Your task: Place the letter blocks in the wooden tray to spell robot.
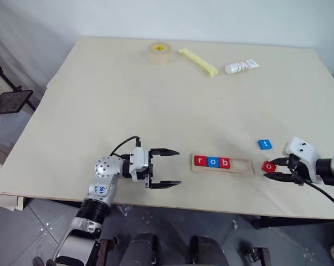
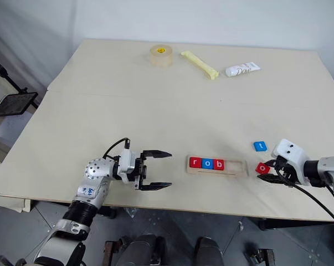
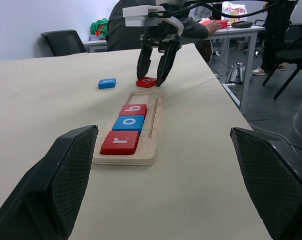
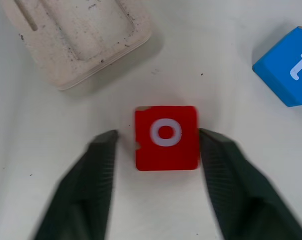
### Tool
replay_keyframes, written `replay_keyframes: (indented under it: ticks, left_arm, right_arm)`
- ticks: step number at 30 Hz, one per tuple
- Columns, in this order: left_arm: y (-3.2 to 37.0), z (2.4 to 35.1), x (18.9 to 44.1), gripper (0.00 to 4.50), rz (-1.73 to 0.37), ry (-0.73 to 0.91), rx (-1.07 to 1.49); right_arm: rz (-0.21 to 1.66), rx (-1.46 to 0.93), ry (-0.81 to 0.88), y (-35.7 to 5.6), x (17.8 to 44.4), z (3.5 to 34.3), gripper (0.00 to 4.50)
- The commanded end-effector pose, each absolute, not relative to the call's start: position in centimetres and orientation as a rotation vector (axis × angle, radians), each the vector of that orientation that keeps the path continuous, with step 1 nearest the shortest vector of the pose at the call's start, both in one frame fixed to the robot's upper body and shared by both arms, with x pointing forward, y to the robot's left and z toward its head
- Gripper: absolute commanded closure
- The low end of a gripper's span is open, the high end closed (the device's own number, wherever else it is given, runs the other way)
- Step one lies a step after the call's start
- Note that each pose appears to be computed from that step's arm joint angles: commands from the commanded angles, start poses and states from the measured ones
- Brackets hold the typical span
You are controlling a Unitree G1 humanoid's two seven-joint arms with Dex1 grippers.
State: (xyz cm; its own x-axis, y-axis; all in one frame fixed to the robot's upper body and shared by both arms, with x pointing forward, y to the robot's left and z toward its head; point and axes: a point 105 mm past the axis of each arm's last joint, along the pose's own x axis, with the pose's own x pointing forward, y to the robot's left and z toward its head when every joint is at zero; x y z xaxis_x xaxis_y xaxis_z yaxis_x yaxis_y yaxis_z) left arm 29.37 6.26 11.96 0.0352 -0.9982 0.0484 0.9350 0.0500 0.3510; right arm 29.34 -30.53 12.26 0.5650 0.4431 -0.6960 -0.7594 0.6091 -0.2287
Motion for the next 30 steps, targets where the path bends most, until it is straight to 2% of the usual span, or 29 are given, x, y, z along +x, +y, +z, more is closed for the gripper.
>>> replay_keyframes:
  ticks: [1, 6, 13, 25, 30]
  left_arm:
    - [6.0, 12.5, 29.1, 0.00, -1.510, -0.343, 0.258]
    - [5.9, 12.5, 29.3, 0.00, -1.513, -0.342, 0.257]
    - [5.8, 12.5, 29.6, 0.00, -1.526, -0.342, 0.261]
    - [5.9, 12.6, 29.7, 0.00, -1.525, -0.353, 0.272]
    - [6.0, 12.5, 29.6, 0.00, -1.513, -0.355, 0.272]
  right_arm:
    - [0.736, -0.572, 0.619, -30.7, 29.5, 12.8, 3.05]
    - [0.767, -0.613, 0.586, -29.9, 29.5, 14.1, 3.05]
    - [0.930, -0.681, 0.546, -25.9, 29.6, 17.0, 3.05]
    - [1.087, -0.790, 0.589, -21.8, 31.3, 15.3, 3.05]
    - [1.112, -0.801, 0.594, -21.3, 31.6, 15.0, 3.05]
